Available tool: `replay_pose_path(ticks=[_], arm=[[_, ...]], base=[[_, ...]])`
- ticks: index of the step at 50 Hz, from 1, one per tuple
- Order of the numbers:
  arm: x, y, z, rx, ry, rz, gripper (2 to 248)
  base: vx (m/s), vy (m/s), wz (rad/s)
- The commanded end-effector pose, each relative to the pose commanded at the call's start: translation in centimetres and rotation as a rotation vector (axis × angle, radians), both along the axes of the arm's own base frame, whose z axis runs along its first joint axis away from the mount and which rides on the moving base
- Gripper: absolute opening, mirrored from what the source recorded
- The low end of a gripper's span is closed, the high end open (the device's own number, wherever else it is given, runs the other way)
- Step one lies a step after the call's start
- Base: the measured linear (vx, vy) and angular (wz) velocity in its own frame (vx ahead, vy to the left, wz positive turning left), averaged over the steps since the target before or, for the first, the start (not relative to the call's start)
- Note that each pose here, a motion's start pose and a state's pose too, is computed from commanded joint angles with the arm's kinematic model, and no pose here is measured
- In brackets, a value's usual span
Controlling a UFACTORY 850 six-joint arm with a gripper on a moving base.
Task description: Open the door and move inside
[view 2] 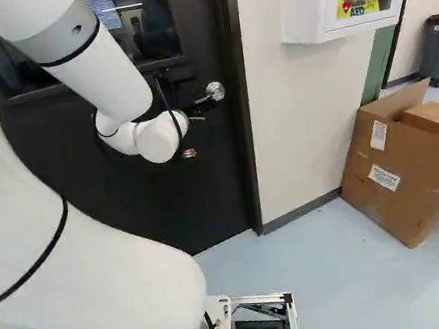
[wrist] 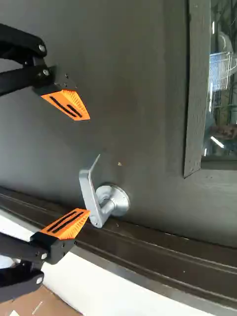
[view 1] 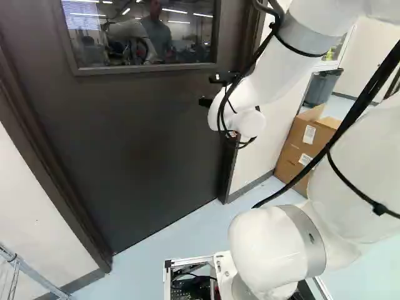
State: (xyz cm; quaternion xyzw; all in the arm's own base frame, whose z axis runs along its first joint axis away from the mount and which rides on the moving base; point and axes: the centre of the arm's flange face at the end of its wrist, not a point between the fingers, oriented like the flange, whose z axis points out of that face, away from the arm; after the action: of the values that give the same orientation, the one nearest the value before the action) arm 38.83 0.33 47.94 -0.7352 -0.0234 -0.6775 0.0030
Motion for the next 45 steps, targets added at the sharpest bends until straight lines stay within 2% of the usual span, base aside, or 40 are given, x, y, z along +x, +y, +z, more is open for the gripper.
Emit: replay_pose_path(ticks=[36, 45], arm=[[0.8, 0.2, 3.5, -0.163, -0.081, 0.168, 247], [1.3, -0.1, 4.4, -0.192, -0.098, 0.187, 247]], base=[[0.0, 0.0, 0.0], [0.0, 0.0, 0.0]])
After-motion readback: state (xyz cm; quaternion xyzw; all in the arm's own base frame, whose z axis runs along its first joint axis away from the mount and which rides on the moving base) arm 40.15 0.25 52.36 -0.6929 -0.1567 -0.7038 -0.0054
